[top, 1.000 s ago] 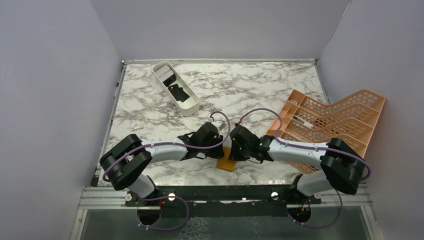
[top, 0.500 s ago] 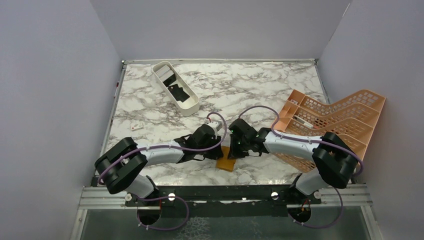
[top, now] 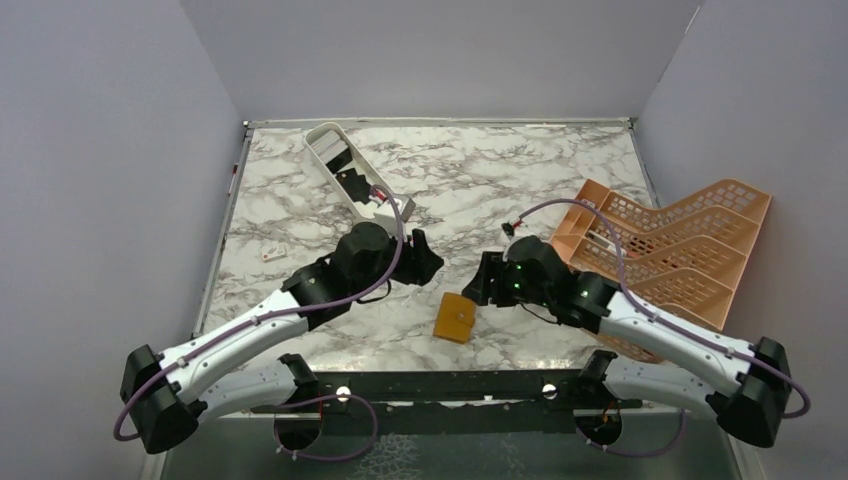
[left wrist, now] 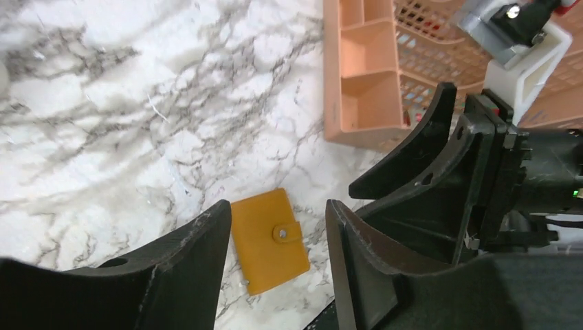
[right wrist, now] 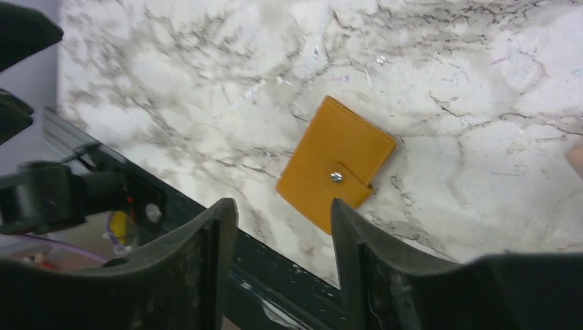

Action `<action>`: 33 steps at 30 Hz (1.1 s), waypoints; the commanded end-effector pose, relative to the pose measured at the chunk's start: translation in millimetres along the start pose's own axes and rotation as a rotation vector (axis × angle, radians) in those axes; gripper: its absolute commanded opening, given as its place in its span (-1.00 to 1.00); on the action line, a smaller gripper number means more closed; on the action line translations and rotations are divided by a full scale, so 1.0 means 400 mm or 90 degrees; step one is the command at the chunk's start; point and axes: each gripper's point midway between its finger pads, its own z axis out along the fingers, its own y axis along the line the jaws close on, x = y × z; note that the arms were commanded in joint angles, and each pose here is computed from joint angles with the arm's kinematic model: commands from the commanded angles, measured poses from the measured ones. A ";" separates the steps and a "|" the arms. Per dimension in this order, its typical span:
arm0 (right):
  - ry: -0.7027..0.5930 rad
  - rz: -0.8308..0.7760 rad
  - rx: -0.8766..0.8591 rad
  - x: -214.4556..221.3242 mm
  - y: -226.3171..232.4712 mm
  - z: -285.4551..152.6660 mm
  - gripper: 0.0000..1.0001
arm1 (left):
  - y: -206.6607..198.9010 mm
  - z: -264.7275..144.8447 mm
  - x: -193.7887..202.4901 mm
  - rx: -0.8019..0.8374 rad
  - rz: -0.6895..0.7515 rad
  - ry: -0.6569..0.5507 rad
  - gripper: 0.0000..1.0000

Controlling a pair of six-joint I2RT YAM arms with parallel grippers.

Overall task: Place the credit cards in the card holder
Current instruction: Close the card holder at the center of the board, then reset both arms

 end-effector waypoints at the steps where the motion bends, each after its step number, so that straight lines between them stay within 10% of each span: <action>1: -0.056 -0.026 -0.011 -0.032 -0.008 -0.062 0.43 | 0.010 -0.077 -0.085 -0.036 0.042 -0.056 0.22; 5: -0.118 -0.042 -0.007 -0.094 0.000 -0.146 0.95 | -0.014 -0.128 -0.136 -0.020 0.057 -0.087 0.96; 14: -0.261 -0.005 0.008 -0.184 -0.029 -0.281 1.00 | -0.031 -0.199 -0.163 0.010 0.054 -0.133 0.98; 33: -0.294 0.000 -0.026 -0.179 -0.033 -0.309 1.00 | 0.021 -0.215 -0.128 -0.020 0.047 -0.154 0.98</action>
